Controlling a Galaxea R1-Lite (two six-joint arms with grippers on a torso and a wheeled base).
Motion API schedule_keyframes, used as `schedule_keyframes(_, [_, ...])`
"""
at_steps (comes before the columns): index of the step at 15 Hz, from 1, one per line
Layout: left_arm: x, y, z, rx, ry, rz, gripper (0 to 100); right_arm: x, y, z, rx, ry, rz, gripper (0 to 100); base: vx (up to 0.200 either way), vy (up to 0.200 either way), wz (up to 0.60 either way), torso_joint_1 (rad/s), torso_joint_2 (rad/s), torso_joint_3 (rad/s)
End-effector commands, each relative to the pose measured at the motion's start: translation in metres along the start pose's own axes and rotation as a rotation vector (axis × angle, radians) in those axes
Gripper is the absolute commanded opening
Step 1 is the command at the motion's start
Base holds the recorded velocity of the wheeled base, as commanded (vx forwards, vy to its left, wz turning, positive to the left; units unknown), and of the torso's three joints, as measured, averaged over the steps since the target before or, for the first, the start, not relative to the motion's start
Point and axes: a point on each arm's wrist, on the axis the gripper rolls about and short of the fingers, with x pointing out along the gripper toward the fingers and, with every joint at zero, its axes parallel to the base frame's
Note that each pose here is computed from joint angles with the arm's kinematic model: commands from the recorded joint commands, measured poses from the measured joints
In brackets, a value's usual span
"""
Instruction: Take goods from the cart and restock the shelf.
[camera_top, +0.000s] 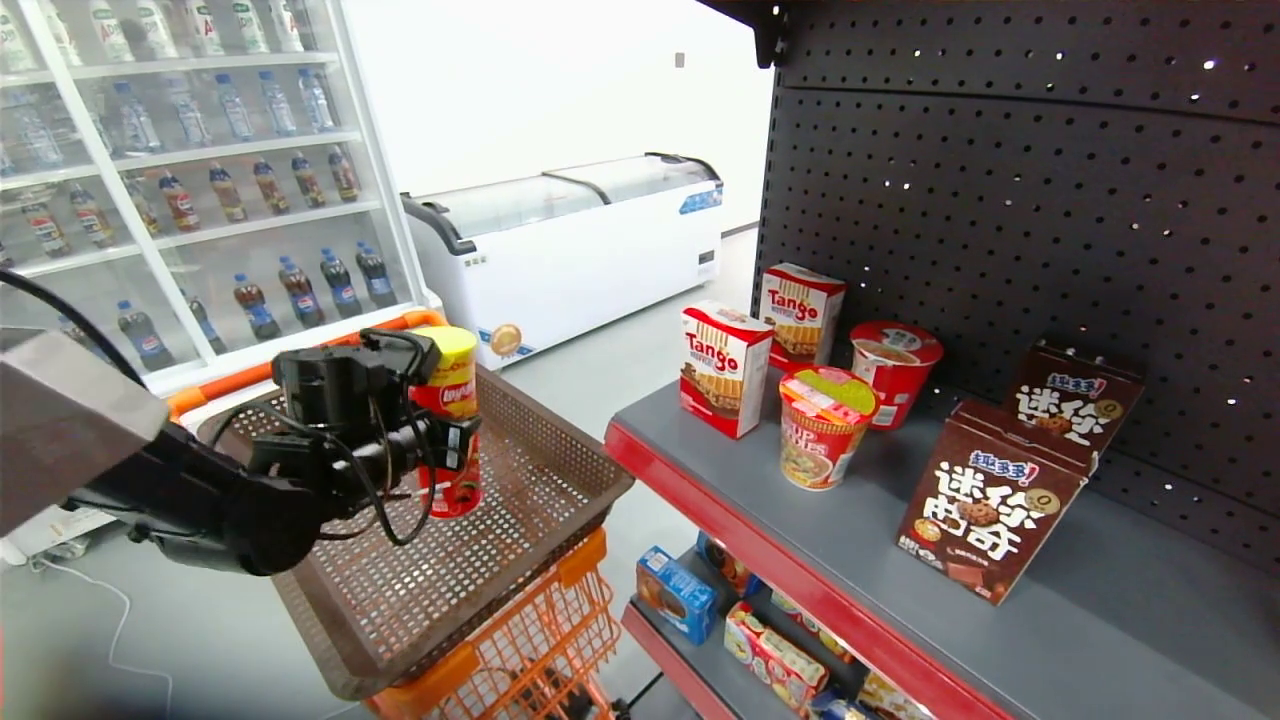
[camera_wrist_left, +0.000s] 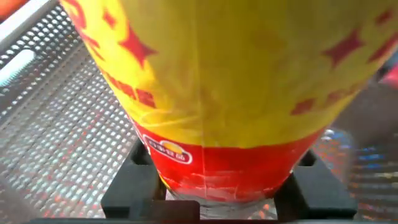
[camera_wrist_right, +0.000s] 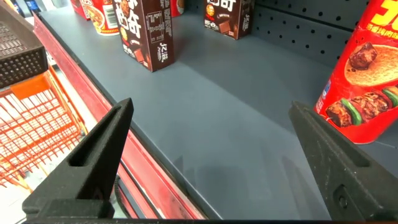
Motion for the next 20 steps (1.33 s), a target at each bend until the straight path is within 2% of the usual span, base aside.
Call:
schedule_keyframes(1, [-0.051,0.007,0.055,-0.028,-0.101,-0.017,0,0.0,0.0,0.0,0.0,-0.001,0.001,100,0.0,0.0,0.0,0.0,0.0,0.0])
schedule_keyframes(2, [-0.063,0.007,0.059,-0.044,-0.089,-0.074,0,0.0,0.0,0.0,0.0,-0.001,0.001,100,0.0,0.0,0.0,0.0,0.0,0.0])
schedule_keyframes(3, [-0.081,0.006,0.061,-0.08,-0.092,-0.094,0,0.0,0.0,0.0,0.0,-0.001,0.001,100,0.0,0.0,0.0,0.0,0.0,0.0])
schedule_keyframes(4, [-0.092,0.007,0.067,-0.101,-0.112,-0.087,0,0.0,0.0,0.0,0.0,-0.001,0.001,100,0.0,0.0,0.0,0.0,0.0,0.0])
schedule_keyframes(5, [-0.099,0.008,0.069,-0.099,-0.123,-0.083,0,0.0,0.0,0.0,0.0,-0.001,0.001,100,0.0,0.0,0.0,0.0,0.0,0.0])
schedule_keyframes(6, [-0.122,0.013,0.079,-0.1,-0.166,-0.099,0,0.0,0.0,0.0,0.0,-0.001,0.001,100,0.0,0.0,0.0,0.0,0.0,0.0])
schedule_keyframes(7, [-0.134,0.016,0.081,-0.103,-0.141,-0.118,0,0.0,0.0,0.0,0.0,-0.001,0.001,100,0.0,0.0,0.0,0.0,0.0,0.0])
schedule_keyframes(10, [-0.174,0.03,0.073,-0.122,-0.065,-0.102,0,0.0,0.0,0.0,0.0,-0.001,0.001,100,0.0,0.0,0.0,0.0,0.0,0.0])
schedule_keyframes(11, [-0.187,0.029,0.066,-0.128,-0.041,-0.097,0,0.0,0.0,0.0,0.0,-0.001,0.001,100,0.0,0.0,0.0,0.0,0.0,0.0])
schedule_keyframes(13, [-0.216,0.026,0.048,-0.128,-0.038,-0.089,0,0.0,0.0,0.0,0.0,-0.001,0.001,100,0.0,0.0,0.0,0.0,0.0,0.0])
schedule_keyframes(15, [-0.226,0.024,0.041,-0.127,-0.04,-0.088,0,0.0,0.0,0.0,0.0,-0.001,0.001,100,0.0,0.0,0.0,0.0,0.0,0.0])
schedule_keyframes(16, [-0.243,0.02,0.027,-0.125,-0.042,-0.096,0,0.0,0.0,0.0,0.0,-0.001,0.001,100,0.0,0.0,0.0,0.0,0.0,0.0])
schedule_keyframes(18, [-0.254,0.016,0.024,-0.11,-0.079,-0.178,0,0.0,0.0,0.0,0.0,0.001,0.001,100,0.0,0.0,0.0,0.0,0.0,0.0])
schedule_keyframes(19, [-0.258,0.016,0.027,-0.064,-0.112,-0.228,0,0.0,0.0,0.0,0.0,-0.001,0.001,100,0.0,0.0,0.0,0.0,0.0,0.0])
schedule_keyframes(20, [-0.259,0.016,0.03,-0.015,-0.129,-0.24,0,0.0,0.0,0.0,0.0,0.001,0.001,100,0.0,0.0,0.0,0.0,0.0,0.0])
